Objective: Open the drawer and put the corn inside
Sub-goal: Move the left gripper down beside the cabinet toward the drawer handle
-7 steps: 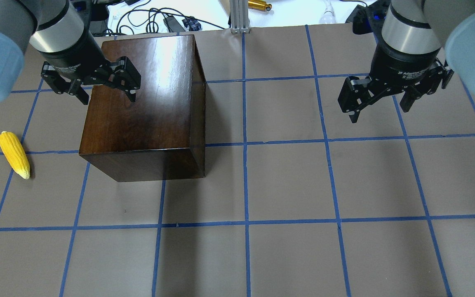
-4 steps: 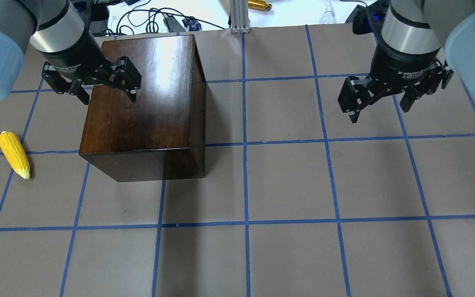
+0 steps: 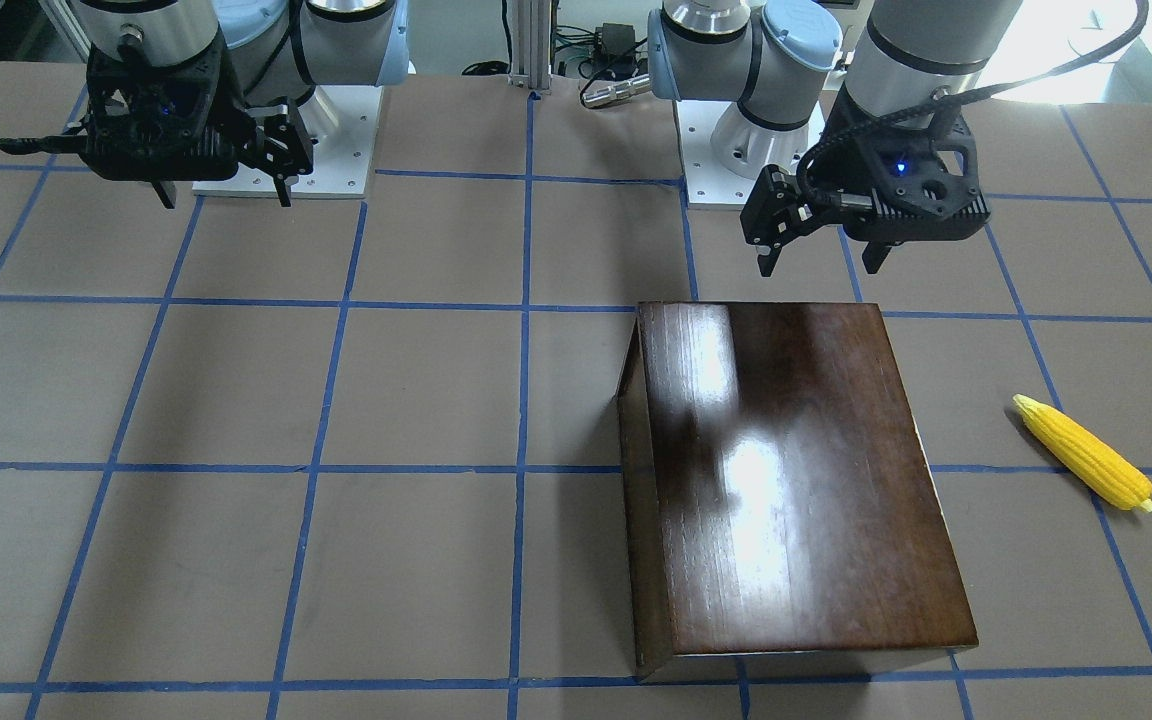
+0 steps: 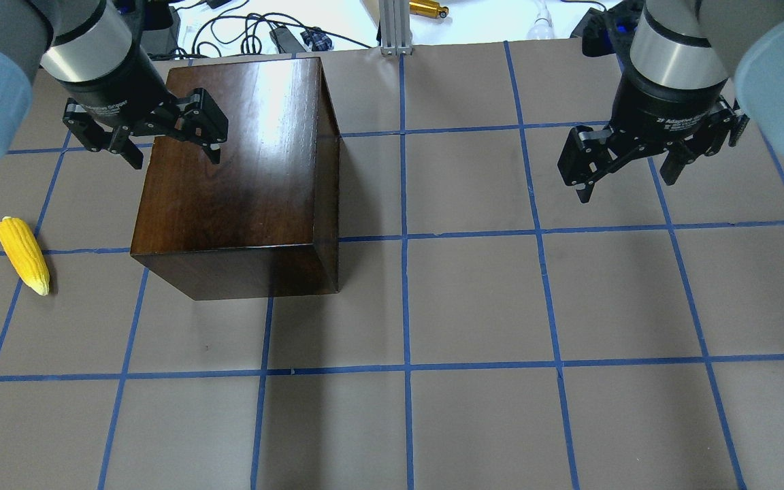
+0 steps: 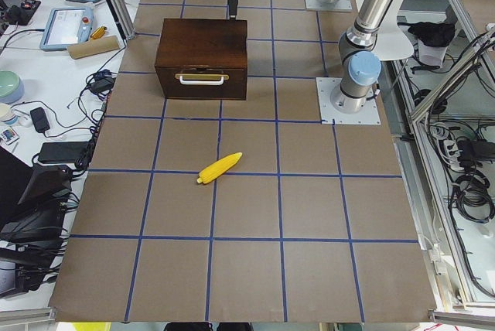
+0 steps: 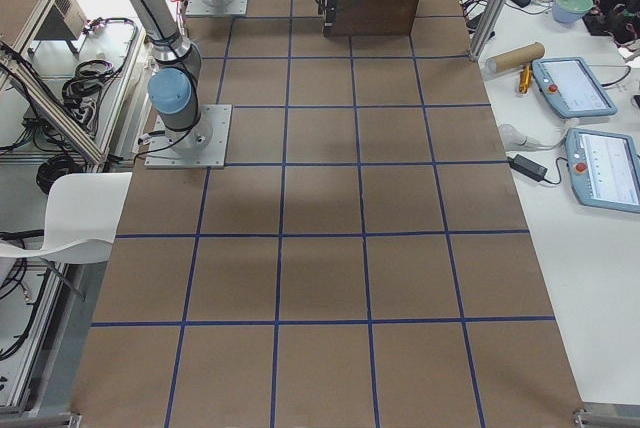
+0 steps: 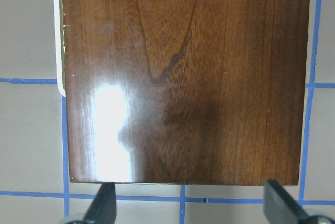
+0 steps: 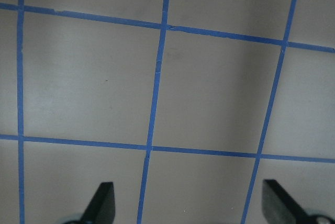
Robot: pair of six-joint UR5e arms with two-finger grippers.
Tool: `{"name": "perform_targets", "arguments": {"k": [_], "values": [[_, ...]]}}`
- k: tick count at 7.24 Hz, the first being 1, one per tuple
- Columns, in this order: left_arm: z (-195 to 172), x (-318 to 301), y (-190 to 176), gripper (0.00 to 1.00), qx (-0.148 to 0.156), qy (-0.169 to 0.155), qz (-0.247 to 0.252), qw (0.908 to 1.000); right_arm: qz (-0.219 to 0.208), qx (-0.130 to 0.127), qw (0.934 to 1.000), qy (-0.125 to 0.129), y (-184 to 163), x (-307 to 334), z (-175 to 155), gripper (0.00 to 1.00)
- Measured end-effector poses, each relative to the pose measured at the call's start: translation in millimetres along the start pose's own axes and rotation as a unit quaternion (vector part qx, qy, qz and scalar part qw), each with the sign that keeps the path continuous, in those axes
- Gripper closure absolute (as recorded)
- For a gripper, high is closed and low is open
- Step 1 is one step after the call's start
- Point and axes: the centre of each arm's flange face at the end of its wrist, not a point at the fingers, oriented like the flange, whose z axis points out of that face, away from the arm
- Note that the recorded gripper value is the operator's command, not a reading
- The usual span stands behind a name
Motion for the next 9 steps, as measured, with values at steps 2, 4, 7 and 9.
{"name": "perform_targets", "arguments": {"k": [2, 4, 7, 9], "values": [[5, -34, -17, 0.00, 0.001, -0.002, -0.029, 0.9996, 0.000, 0.000, 1.0000, 0.000, 0, 0, 0, 0.00], [10, -100, -33, 0.00, 0.005, -0.006, -0.046, 0.9989, 0.000, 0.000, 1.0000, 0.000, 0, 0, 0, 0.00], [25, -193, -46, 0.00, 0.004, -0.014, -0.049, 0.9987, 0.000, 0.000, 1.0000, 0.000, 0, 0, 0, 0.00], [44, -233, -56, 0.00, 0.003, -0.016, -0.053, 0.9984, 0.000, 0.000, 1.0000, 0.000, 0, 0, 0, 0.00]]}}
